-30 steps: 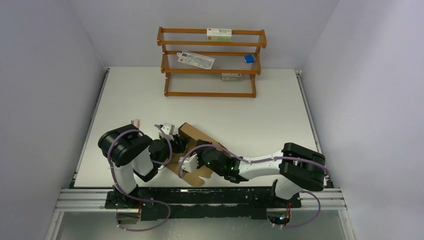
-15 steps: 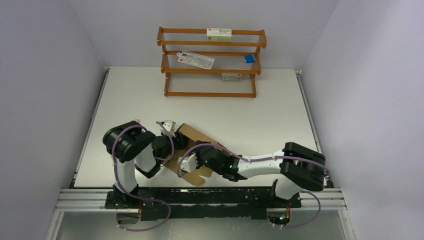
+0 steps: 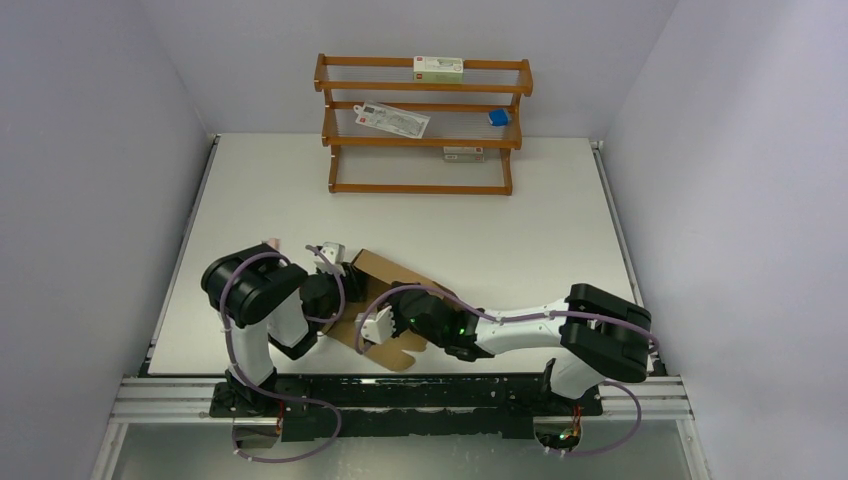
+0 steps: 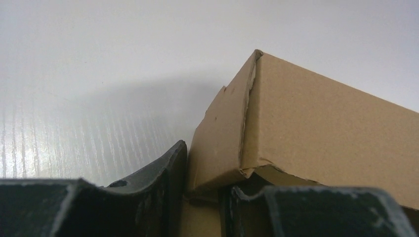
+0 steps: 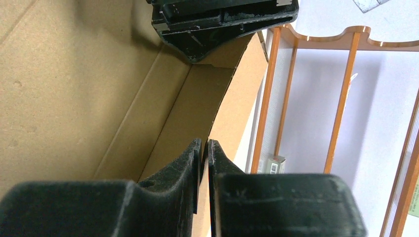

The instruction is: Fold the paper box

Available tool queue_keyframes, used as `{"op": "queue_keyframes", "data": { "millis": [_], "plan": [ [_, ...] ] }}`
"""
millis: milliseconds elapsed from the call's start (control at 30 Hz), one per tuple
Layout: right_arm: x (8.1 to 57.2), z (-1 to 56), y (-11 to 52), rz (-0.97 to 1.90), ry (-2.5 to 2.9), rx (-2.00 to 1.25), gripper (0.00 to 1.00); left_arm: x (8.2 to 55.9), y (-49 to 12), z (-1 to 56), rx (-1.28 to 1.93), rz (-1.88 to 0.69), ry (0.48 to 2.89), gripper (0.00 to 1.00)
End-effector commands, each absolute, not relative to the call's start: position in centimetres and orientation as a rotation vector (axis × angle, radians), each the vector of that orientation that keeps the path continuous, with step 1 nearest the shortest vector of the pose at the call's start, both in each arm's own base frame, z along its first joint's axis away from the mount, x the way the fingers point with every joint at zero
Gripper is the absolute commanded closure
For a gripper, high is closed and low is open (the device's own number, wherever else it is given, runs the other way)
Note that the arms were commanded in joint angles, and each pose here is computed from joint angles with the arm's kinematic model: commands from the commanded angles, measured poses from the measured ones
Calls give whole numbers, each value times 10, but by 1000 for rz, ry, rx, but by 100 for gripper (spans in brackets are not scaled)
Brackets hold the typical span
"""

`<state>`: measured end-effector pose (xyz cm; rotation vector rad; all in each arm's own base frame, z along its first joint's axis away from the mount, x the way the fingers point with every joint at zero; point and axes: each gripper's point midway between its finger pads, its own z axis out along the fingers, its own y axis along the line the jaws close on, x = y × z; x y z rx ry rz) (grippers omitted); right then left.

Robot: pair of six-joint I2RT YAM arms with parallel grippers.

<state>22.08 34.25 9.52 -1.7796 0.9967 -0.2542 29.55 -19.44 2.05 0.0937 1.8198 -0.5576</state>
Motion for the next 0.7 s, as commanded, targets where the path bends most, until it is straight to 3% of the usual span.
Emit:
{"op": "queue_keyframes", "data": {
  "millis": [0,533,667],
  "plan": [
    [219,87,340,-228,1042,-1814,87,315,-191,107,-88,-683,1496,66],
    [212,75,347,-157,1091,-1862,88,317,-167,122,-363,-590,1421,60],
    [211,67,347,-151,1111,-1887,88,314,-161,115,-429,-536,1421,63]
  ]
}}
